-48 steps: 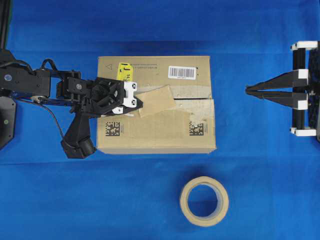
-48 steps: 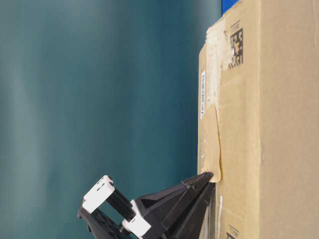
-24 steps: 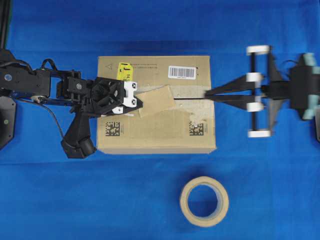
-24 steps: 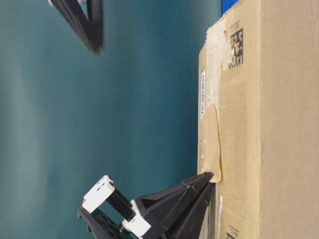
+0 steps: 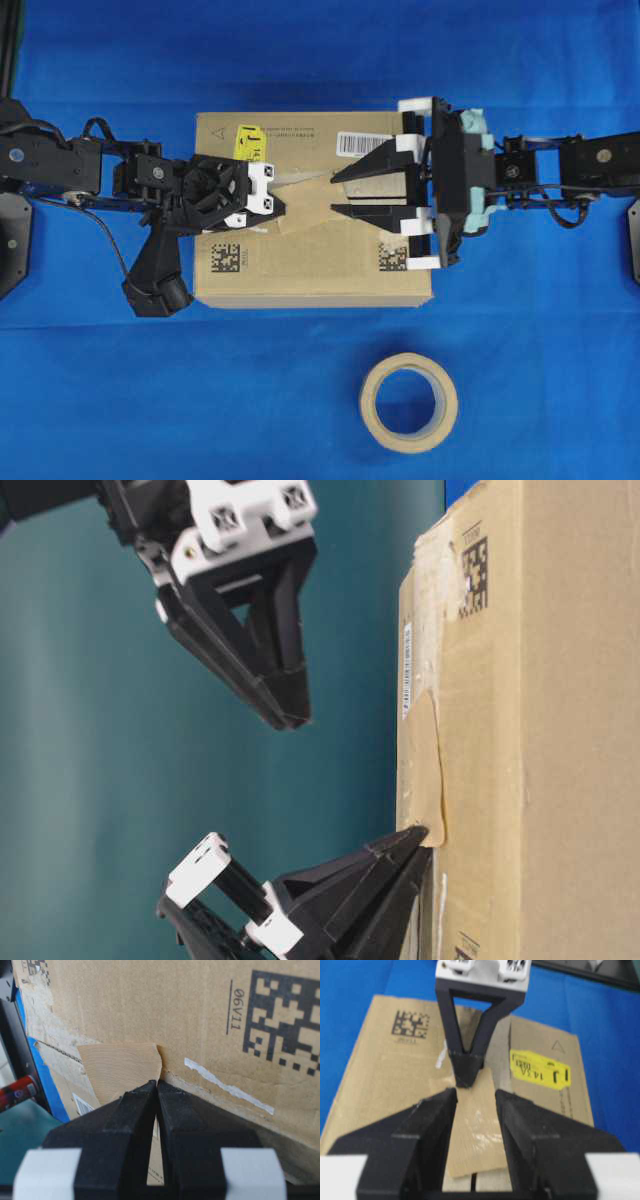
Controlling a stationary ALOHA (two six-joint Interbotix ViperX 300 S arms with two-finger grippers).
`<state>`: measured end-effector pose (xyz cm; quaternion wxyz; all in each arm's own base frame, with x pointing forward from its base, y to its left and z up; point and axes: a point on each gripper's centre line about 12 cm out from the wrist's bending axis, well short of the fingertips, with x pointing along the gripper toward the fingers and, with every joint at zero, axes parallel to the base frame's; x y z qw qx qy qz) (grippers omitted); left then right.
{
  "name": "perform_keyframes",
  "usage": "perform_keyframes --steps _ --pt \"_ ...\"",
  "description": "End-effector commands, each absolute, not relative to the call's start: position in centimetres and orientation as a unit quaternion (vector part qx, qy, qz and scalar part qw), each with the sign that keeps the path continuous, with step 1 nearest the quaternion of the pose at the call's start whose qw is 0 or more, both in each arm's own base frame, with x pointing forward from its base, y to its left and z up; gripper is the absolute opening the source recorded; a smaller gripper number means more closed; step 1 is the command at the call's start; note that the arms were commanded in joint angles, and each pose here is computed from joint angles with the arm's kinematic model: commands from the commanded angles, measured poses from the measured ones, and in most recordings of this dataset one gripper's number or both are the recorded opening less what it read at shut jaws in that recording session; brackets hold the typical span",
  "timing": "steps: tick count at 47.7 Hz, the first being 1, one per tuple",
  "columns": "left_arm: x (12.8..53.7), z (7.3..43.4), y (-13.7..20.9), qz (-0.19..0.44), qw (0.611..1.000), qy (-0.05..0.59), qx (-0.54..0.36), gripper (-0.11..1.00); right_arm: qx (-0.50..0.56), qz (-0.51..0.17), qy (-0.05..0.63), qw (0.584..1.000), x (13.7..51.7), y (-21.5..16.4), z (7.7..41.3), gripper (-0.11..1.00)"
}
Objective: Apply tape along the seams of the closed cardboard box to seal it securely.
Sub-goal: 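Bring the right gripper in and press the tape strip onto the box top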
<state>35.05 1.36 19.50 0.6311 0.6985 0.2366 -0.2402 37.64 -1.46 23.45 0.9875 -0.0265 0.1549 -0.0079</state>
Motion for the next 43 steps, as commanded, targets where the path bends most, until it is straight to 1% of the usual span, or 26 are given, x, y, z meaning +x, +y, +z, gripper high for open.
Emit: perform_keyframes --steps 1,18,24,43 --pt "35.3 20.8 1.5 -0.226 0.636 0.226 0.703 0.02 -0.024 -0.013 0.141 0.990 38.2 -1.8 24.3 0.43" --pt "35.4 20.8 1.5 -0.226 0.635 0.226 0.703 0.02 -0.015 -0.024 0.182 0.983 39.9 -2.7 20.1 0.43" --pt "35.3 20.7 1.5 -0.225 0.638 0.227 0.700 0.02 -0.016 -0.023 0.196 0.980 39.8 -2.7 19.0 0.43" --pt "35.3 20.9 1.5 -0.223 0.640 0.226 0.700 0.02 -0.013 -0.022 0.211 0.977 39.4 -2.6 18.2 0.43"
